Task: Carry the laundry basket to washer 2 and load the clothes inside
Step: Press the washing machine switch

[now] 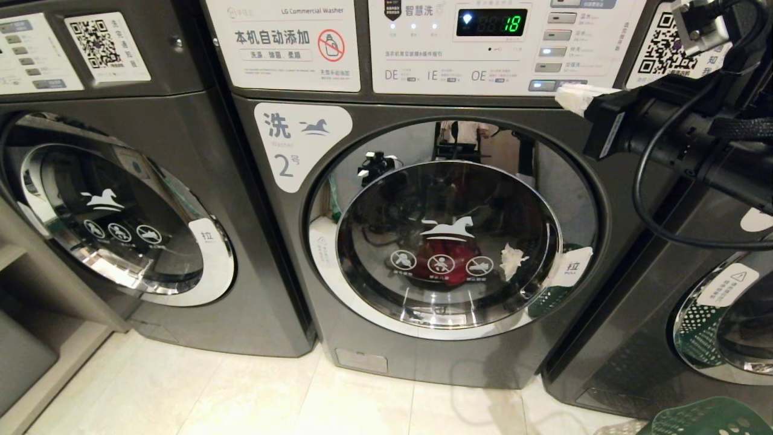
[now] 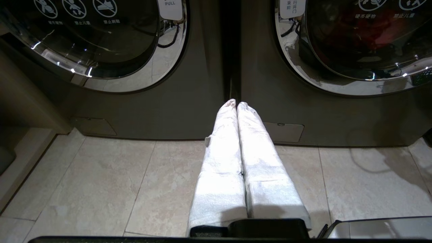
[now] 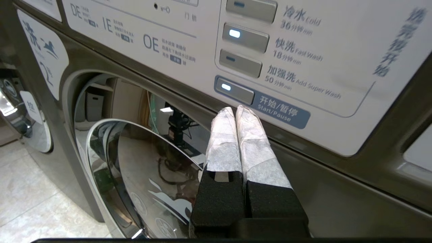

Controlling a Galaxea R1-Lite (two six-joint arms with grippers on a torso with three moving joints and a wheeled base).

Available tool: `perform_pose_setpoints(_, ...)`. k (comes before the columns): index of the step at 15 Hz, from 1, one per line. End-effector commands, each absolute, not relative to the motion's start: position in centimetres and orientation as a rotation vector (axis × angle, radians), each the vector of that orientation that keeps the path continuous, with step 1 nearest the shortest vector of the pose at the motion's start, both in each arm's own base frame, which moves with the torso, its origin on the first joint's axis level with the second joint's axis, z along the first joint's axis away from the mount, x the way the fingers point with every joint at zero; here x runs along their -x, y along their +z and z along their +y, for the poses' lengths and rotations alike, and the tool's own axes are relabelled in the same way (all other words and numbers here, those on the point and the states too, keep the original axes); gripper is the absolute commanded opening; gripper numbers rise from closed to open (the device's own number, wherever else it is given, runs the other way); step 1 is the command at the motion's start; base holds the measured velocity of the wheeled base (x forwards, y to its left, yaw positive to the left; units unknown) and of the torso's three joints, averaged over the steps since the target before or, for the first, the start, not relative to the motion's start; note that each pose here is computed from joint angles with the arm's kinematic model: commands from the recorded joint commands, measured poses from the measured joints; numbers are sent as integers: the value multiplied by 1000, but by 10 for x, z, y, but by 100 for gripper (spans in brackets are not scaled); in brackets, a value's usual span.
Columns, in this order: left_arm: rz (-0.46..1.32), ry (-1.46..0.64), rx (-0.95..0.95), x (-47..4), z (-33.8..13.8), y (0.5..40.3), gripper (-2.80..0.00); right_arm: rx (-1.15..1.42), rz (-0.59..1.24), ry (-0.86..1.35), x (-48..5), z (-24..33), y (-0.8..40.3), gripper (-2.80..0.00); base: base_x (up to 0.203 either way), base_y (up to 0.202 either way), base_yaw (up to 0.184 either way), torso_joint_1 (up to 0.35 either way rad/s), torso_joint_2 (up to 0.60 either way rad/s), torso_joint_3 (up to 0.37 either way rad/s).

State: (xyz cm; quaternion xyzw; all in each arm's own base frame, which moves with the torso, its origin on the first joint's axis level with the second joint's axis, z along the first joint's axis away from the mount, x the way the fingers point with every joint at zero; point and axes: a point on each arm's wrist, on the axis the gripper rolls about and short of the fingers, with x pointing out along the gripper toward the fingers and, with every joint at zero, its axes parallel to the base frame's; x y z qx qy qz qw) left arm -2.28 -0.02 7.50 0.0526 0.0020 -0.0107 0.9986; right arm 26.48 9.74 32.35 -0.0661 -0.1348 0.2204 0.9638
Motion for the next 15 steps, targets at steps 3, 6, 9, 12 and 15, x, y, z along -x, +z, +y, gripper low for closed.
perform_pose_setpoints(3,5,-22,-106,23,0,75,-280,136,-293,443,-285,104,315,-280,0,0,0,0,0,0)
perform_pose_setpoints(6,5,-22,-104,23,0,75,-280,132,-321,437,-292,107,320,-280,0,0,0,0,0,0)
perform_pose_setpoints(9,5,-23,-105,23,0,75,-280,131,-327,432,-299,109,322,-280,0,0,0,0,0,0)
perform_pose_setpoints(12,5,-22,-104,23,0,75,-280,132,-325,427,-301,110,321,-280,0,0,0,0,0,0)
perform_pose_setpoints(15,5,-22,-104,23,0,75,-280,134,-328,423,-296,107,323,-280,0,0,0,0,0,0)
